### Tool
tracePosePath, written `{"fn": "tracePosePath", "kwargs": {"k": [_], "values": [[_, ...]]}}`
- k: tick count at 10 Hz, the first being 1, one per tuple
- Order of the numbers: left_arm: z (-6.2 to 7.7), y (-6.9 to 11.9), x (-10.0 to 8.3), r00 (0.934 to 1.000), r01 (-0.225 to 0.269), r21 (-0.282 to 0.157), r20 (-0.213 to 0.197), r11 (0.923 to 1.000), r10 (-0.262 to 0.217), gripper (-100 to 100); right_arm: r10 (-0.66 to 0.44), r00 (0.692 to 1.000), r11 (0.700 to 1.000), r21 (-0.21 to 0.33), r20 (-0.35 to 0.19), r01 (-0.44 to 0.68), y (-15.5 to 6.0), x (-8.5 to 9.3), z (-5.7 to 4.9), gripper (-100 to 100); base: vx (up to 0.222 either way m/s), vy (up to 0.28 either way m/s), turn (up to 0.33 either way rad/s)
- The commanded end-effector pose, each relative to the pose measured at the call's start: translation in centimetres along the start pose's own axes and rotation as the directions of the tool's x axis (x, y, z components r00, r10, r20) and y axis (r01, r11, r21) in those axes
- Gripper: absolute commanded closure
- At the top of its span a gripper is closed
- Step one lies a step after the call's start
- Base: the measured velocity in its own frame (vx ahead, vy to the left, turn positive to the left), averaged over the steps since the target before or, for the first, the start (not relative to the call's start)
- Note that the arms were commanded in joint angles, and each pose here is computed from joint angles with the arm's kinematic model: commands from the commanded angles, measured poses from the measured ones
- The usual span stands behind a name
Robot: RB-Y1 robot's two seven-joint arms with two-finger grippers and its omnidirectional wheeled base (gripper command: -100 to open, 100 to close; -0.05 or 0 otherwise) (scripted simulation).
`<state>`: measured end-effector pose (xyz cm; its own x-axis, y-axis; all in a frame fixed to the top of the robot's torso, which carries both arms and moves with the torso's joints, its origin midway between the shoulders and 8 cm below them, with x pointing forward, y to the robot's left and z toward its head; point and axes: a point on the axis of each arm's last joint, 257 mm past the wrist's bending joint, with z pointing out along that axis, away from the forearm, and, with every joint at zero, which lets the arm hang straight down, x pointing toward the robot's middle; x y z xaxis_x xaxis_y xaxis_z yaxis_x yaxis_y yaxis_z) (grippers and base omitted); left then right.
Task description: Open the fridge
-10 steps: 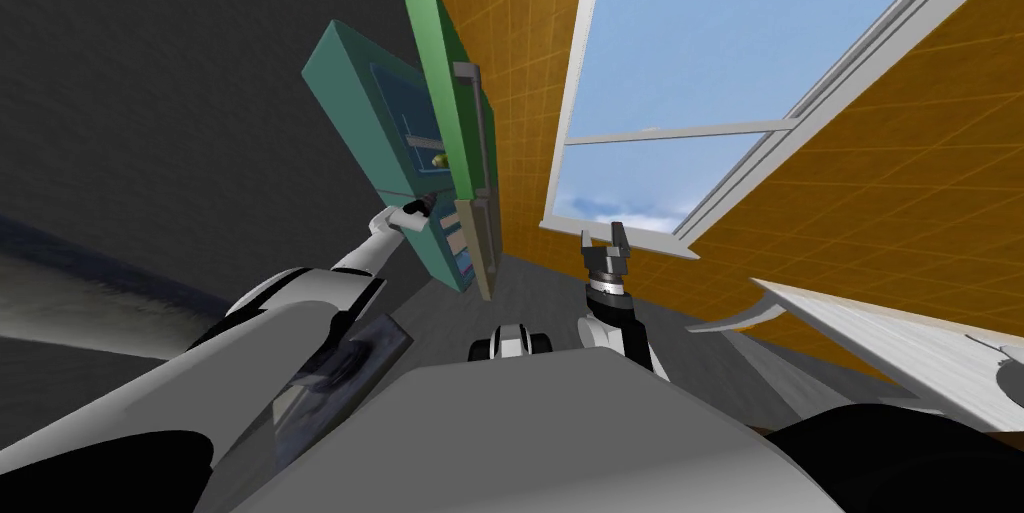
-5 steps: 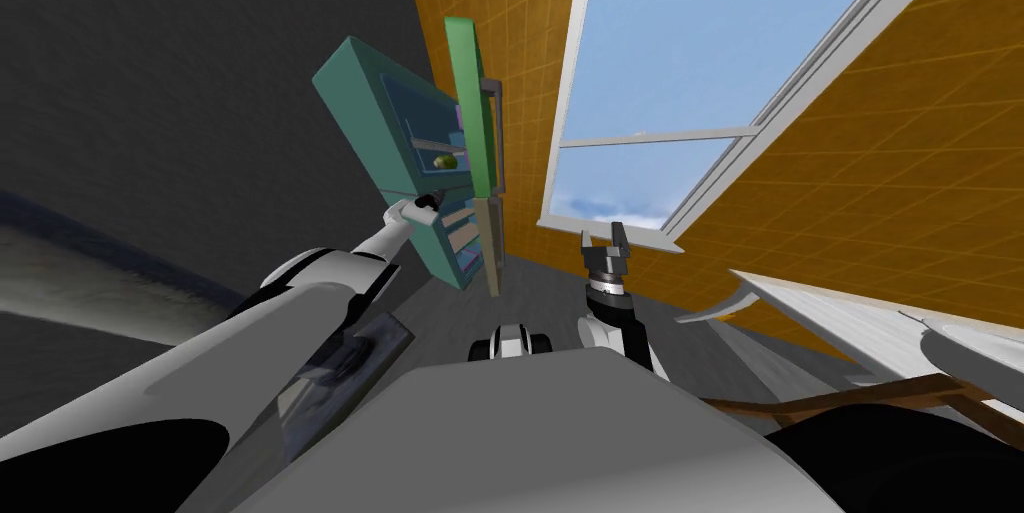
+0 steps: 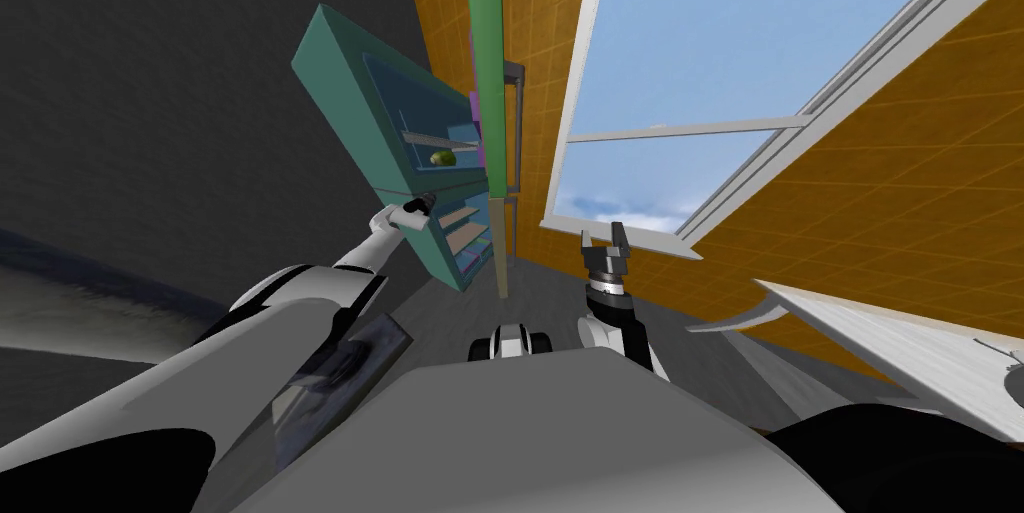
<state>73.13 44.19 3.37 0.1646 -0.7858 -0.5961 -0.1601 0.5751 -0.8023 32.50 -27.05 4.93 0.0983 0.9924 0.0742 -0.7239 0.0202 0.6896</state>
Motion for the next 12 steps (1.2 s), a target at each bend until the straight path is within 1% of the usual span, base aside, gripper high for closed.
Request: {"fn": "tracePosePath", "kwargs": {"k": [1,2,4,5,6,7,8,9,11,12], "values": [[-1.2,3.3,-4.9,0.9945,0.084,-0.042,0.067,0.9956,-0.081,100,0.0,1.0,1.0,0.0,0.0,0.0,0.0,0.0,0.0,0,0.155,-0.034,0.085],[-1.7,3.7,-4.1,0.9959,0.075,-0.034,0.053,0.9966,-0.073,100,0.0,1.0,1.0,0.0,0.0,0.0,0.0,0.0,0.0,0,0.081,0.009,-0.014],[-2.3,5.0,-2.7,0.9979,0.058,-0.037,0.031,0.9976,-0.057,100,0.0,1.0,1.0,0.0,0.0,0.0,0.0,0.0,0.0,0,0.005,0.013,-0.012],[-2.5,5.0,-2.3,0.9983,0.054,-0.032,0.024,0.998,-0.053,100,0.0,1.0,1.0,0.0,0.0,0.0,0.0,0.0,0.0,0,-0.015,0.006,0.001],[-2.6,3.9,-2.1,0.9984,0.052,-0.011,0.02,0.9986,-0.052,100,0.0,1.0,1.0,0.0,0.0,0.0,0.0,0.0,0.0,0,-0.013,0.001,0.005],[-3.7,6.2,-6.3,0.9926,0.096,-0.051,0.08,0.9941,-0.092,100,0.0,1.0,1.0,0.0,0.0,0.0,0.0,0.0,0.0,0,0.13,-0.031,0.088],[-3.9,6.0,-6.7,0.9908,0.109,-0.041,0.085,0.9932,-0.105,100,0.0,1.0,1.0,0.0,0.0,0.0,0.0,0.0,0.0,0,0.183,-0.03,0.101],[-4.4,6.0,-6.8,0.99,0.115,-0.03,0.086,0.9929,-0.112,100,0.0,1.0,1.0,0.0,0.0,0.0,0.0,0.0,0.0,0,0.095,-0.007,0.013],[-5.3,6.9,-5.3,0.994,0.094,-0.028,0.06,0.9952,-0.092,100,0.0,1.0,1.0,0.0,0.0,0.0,0.0,0.0,0.0,0,0.007,0.004,-0.009],[-5.6,6.7,-4.8,0.9949,0.088,-0.019,0.051,0.9959,-0.087,100,0.0,1.0,1.0,0.0,0.0,0.0,0.0,0.0,0.0,0,-0.021,0.002,-0.01]]}}
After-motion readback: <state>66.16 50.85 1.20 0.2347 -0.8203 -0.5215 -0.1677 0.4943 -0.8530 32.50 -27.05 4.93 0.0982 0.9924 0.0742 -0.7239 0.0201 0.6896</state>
